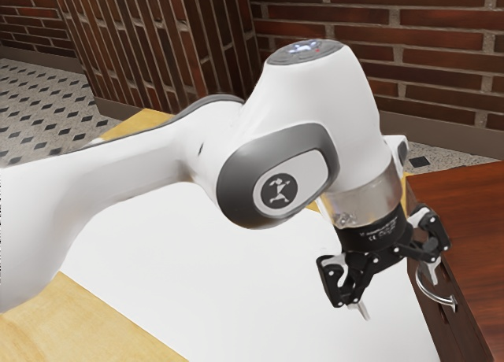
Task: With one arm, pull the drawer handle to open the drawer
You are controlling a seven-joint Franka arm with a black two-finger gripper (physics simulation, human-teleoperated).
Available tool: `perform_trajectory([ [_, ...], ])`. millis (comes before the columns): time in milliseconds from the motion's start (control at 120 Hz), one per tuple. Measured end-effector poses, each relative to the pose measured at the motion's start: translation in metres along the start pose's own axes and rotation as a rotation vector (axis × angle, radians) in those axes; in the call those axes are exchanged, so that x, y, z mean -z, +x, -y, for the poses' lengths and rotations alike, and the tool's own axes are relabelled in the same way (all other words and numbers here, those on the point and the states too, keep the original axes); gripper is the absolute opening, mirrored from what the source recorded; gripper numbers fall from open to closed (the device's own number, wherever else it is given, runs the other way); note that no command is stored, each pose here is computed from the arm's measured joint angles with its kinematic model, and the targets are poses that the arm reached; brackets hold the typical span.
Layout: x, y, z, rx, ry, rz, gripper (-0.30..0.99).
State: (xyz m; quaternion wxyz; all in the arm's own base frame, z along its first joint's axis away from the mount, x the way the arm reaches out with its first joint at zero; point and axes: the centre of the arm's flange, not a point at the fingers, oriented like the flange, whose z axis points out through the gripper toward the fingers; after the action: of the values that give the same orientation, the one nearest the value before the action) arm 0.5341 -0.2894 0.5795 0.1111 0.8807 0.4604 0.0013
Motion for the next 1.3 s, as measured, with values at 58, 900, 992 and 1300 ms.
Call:
perform_trajectory([
  [58,-0.004,-0.001,0.001,-0.002,0.006,0.001,0.69],
  [900,-0.033,0.010,0.004,-0.010,-0.002,-0.007,0.45],
  [992,-0.032,0.012,0.009,-0.010,-0.006,-0.007,0.42],
  [1300,-0.024,0.017,0.019,-0.020,-0.018,-0.007,0.43],
])
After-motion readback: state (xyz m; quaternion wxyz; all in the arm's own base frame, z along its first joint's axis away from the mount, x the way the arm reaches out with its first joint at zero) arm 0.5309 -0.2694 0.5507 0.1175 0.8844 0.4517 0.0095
